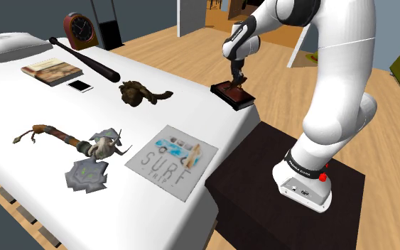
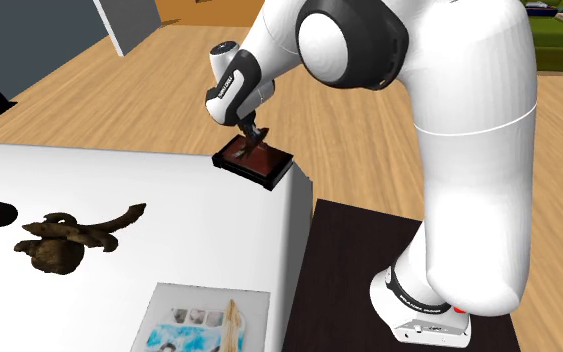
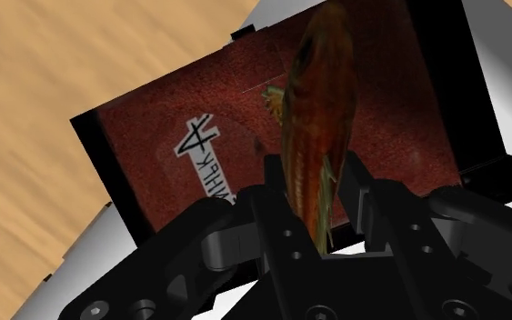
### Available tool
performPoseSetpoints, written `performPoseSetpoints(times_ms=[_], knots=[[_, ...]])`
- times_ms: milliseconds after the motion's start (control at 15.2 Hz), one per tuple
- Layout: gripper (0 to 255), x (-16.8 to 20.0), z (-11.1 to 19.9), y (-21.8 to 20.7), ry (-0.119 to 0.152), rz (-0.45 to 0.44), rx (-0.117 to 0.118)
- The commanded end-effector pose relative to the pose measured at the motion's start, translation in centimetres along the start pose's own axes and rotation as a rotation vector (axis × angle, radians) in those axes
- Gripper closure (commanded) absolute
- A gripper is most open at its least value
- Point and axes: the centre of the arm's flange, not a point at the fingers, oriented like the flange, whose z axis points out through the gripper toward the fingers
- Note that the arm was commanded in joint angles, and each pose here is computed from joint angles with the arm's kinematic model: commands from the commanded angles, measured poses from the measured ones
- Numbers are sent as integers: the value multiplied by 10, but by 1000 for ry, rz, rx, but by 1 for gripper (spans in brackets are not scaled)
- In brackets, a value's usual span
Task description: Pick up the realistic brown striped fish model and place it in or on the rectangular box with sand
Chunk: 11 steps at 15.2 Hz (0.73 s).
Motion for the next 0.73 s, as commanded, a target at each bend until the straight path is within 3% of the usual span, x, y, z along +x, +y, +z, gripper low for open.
performPoseSetpoints(times_ms=[0,330,396,660], knots=[[255,2,3,0,1,-3,2],[255,2,3,0,1,-3,2],[0,2,3,0,1,-3,2],[0,2,3,0,1,-3,2]])
